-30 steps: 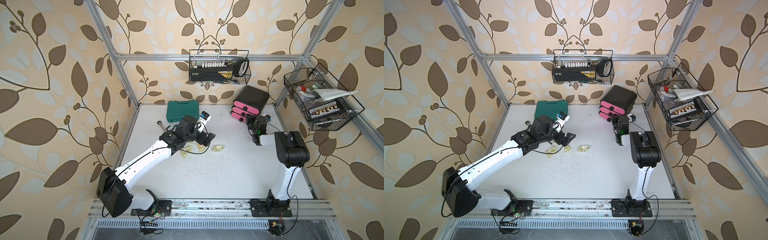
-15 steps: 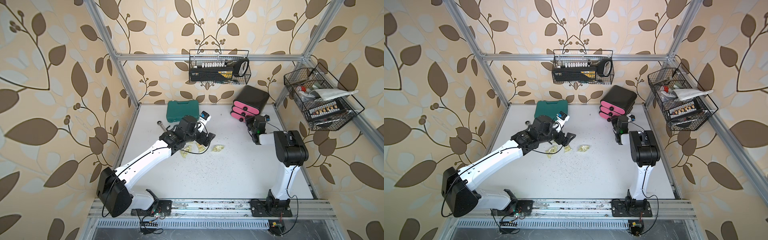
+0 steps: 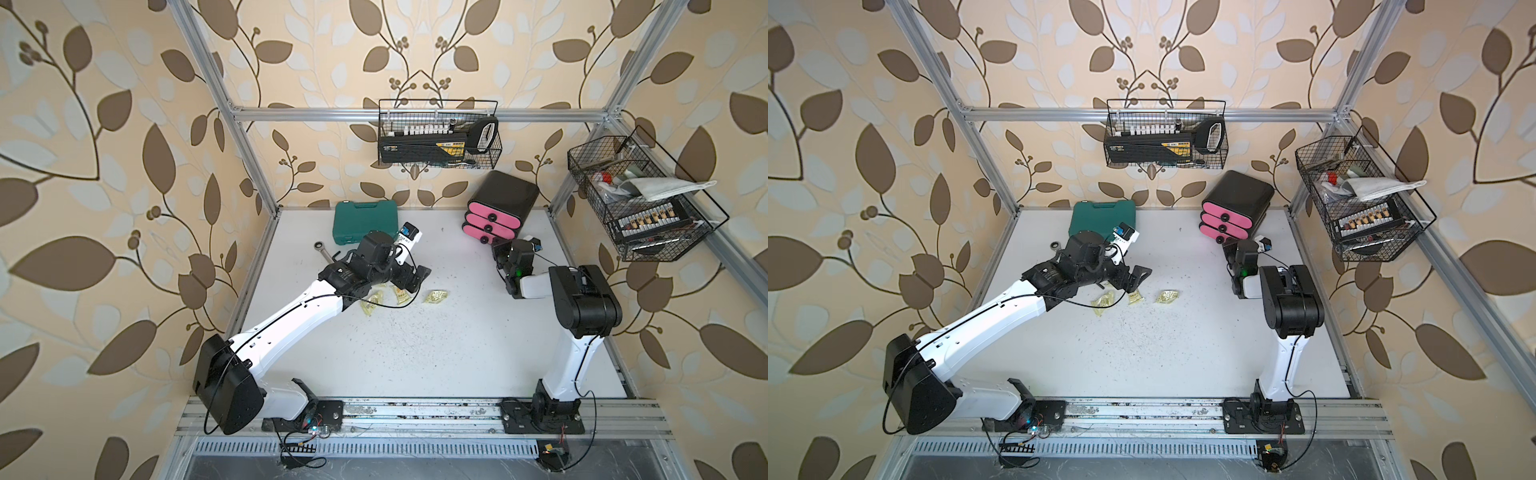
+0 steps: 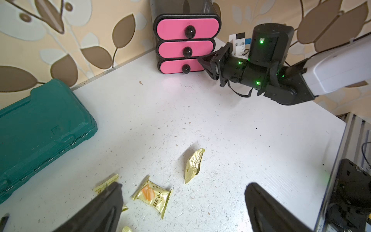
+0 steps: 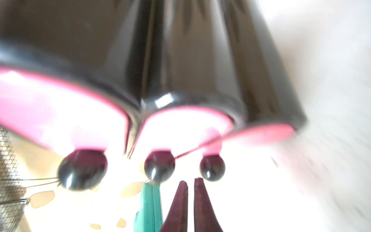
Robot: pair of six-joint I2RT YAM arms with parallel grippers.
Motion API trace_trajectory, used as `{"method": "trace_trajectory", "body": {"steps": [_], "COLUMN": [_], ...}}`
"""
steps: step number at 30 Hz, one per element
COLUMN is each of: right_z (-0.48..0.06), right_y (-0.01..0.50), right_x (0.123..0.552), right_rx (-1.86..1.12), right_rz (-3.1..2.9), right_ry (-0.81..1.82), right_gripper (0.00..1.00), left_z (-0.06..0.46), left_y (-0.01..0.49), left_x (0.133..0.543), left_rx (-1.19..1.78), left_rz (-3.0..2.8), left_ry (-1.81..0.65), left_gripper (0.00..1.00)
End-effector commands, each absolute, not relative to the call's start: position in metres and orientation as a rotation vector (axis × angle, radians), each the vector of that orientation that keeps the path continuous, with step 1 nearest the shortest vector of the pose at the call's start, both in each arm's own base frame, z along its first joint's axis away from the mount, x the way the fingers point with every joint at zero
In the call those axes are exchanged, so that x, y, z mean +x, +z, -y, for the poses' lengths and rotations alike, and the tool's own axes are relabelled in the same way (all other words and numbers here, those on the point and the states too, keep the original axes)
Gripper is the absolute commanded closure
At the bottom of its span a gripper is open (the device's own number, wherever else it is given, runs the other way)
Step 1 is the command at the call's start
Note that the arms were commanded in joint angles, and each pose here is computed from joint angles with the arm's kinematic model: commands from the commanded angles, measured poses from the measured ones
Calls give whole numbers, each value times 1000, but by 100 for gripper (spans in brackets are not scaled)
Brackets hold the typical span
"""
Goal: Place the cookies into the drawer by color
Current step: Open the drawer in the storage box.
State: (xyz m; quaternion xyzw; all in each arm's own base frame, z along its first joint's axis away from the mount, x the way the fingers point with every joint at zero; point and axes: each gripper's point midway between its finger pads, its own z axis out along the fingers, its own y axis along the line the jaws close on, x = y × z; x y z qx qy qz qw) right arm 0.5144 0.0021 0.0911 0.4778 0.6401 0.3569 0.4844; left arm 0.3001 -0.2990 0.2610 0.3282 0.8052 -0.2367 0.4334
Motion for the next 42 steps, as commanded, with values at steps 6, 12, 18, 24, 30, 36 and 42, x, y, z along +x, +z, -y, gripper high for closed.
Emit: {"method": "trace_trajectory", "body": {"steps": [6,12,18,24,30,36,42], "right_z": [-16,-14,-12,-12,-11,-9,-8], "right_y": [74,51,50,42,42,38,34], "right_x": [520,535,545,553,566,571,564], "right_rx": [1197,1252,1247,1275,1270,1284,1289], "right_rz": [-1540,-1536,-1549,-1544,-1547,-1554,-1559], "right_ry": [1028,1045,1035,1040,1032,1004,1001], "right_gripper": [69,54,49,49,50,56,74], "left_z": [303,301,302,301,301,299,300], "left_y": [278,280,281,280,281,282,282], "left_x": [296,296,295,296,296,297,297], "left_rx": [822,819,820,819,819,816,817], "left_rz": [-1948,-1941,-1942,-1944,-1942,-1938,-1938], "left_ry": [-612,-598,-608,-600,-602,-589,-593], "left_gripper": [2,2,2,2,2,2,2]}}
